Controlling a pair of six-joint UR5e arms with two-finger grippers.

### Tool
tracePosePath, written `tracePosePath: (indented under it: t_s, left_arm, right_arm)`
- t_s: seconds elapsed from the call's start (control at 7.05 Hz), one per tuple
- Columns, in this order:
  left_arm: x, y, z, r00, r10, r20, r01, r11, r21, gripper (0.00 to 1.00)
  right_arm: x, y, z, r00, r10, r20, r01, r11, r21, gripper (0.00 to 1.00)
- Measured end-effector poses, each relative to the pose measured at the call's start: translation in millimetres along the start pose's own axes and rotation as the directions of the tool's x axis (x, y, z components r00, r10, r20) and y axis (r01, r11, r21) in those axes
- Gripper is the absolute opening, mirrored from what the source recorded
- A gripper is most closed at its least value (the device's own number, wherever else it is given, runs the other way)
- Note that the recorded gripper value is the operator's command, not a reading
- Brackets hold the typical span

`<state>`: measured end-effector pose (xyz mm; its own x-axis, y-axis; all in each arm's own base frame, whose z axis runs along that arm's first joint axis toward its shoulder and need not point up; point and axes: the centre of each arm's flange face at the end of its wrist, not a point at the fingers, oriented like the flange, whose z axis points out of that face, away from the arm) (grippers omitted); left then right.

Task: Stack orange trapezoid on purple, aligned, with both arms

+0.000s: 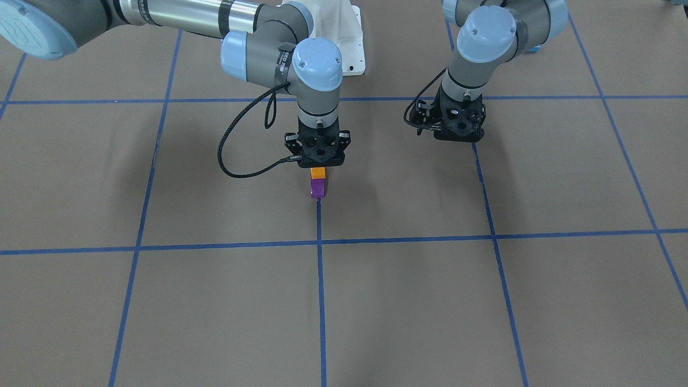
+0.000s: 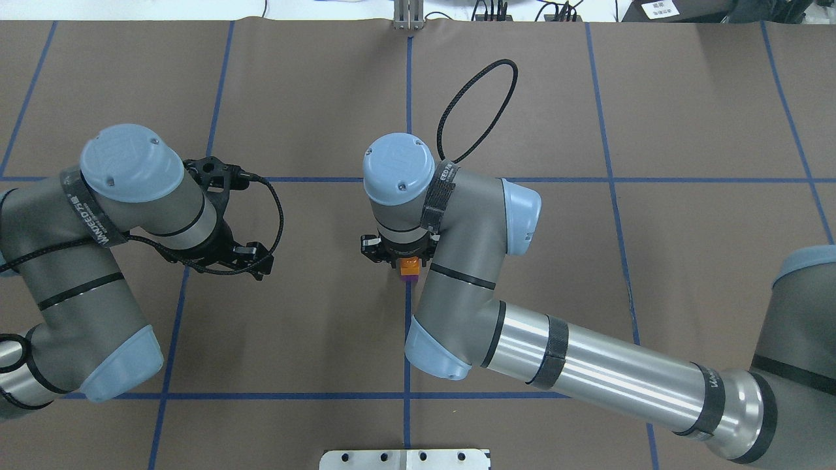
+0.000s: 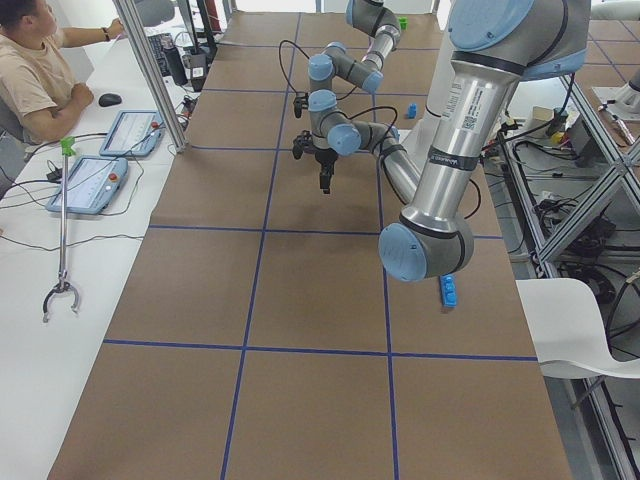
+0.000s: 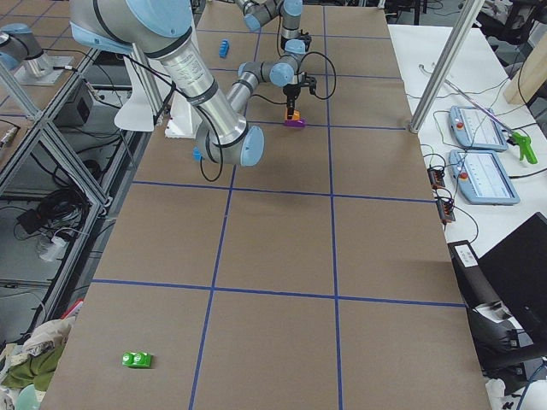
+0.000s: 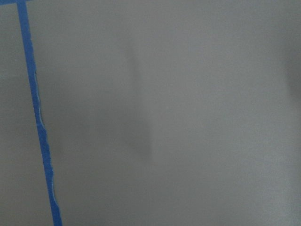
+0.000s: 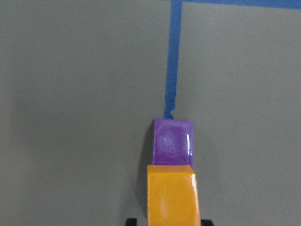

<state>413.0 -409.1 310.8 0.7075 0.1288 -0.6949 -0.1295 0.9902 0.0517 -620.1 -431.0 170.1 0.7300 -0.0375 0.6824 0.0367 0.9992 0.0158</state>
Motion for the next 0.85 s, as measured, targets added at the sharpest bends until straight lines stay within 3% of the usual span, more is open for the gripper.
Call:
tracePosePath:
  t_s: [0.43, 0.57, 0.85]
  left_arm:
    - [-4, -2, -7, 1.0, 0.0, -0.004, 0.0, 1.0, 0.012, 1.0]
    - [-15, -2, -15, 1.0, -0.005, -0.006, 0.005, 1.0, 0.022, 1.0]
    - [-69, 6, -39, 1.0, 0.022, 0.007, -0.022, 0.998, 0.052, 1.0]
  right_arm:
    - [31, -21, -40, 0.998, 0.044, 0.048, -0.044, 0.999, -0.013, 1.0]
    - [75, -28, -60, 0.995, 0.079, 0.062, -0.078, 0.997, -0.023, 1.0]
    - [224, -37, -86, 0.99, 0.125, 0.067, -0.123, 0.992, -0.03, 1.0]
